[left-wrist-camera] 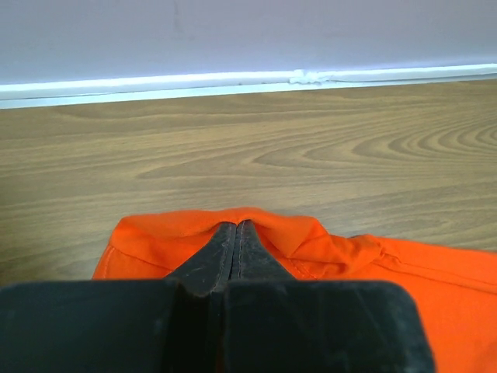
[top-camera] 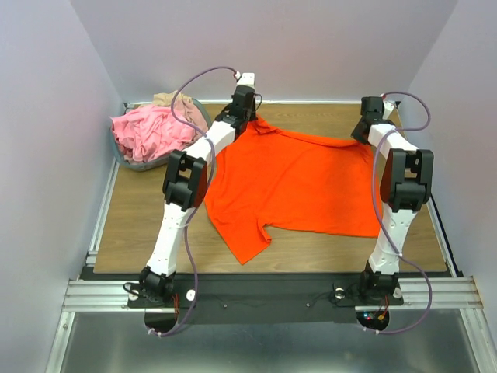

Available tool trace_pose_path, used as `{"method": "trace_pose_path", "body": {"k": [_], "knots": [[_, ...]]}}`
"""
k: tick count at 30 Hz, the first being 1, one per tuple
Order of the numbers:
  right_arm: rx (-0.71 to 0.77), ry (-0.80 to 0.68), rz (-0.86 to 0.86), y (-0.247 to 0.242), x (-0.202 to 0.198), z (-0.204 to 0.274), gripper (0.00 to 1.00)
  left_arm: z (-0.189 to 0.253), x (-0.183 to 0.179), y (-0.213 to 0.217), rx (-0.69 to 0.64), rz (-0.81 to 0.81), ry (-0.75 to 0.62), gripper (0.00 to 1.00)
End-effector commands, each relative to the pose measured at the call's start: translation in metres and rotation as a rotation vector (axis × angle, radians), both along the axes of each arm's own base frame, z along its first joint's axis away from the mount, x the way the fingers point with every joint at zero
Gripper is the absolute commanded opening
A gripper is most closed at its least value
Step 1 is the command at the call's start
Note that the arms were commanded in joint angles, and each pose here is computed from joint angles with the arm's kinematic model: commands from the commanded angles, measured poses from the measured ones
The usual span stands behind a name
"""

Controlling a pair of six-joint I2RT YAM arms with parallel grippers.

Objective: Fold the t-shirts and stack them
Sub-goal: Flatten the tshirt out, then fold the tshirt

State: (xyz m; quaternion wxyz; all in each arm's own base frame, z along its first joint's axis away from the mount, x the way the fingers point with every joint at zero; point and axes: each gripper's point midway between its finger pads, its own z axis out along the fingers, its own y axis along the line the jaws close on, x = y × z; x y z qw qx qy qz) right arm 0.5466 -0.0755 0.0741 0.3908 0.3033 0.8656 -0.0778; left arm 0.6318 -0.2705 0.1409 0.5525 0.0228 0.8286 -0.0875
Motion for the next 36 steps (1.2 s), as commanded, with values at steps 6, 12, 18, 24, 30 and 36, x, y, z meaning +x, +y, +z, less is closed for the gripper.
{"method": "trace_pose_path", "body": {"k": [6, 12, 18, 24, 30, 36], "knots": [[-0.072, -0.106, 0.025, -0.010, 0.004, 0.058, 0.00, 0.040, -0.025, 0.028, -0.057, 0.084, -0.033, 0.00], [-0.090, -0.103, 0.044, -0.010, -0.011, 0.069, 0.01, 0.042, -0.057, 0.034, -0.145, 0.092, 0.000, 0.00], [-0.110, -0.100, 0.050, -0.012, -0.024, 0.077, 0.00, 0.051, -0.088, 0.039, -0.223, 0.091, 0.026, 0.00], [-0.137, -0.101, 0.052, -0.015, -0.038, 0.088, 0.00, 0.044, -0.128, 0.047, -0.309, 0.114, 0.099, 0.00], [-0.159, -0.070, 0.056, -0.018, -0.053, 0.084, 0.00, 0.021, -0.165, 0.054, -0.360, 0.139, 0.190, 0.00], [-0.158, -0.039, 0.062, -0.018, -0.063, 0.073, 0.00, -0.006, -0.200, 0.059, -0.372, 0.181, 0.278, 0.00]]}}
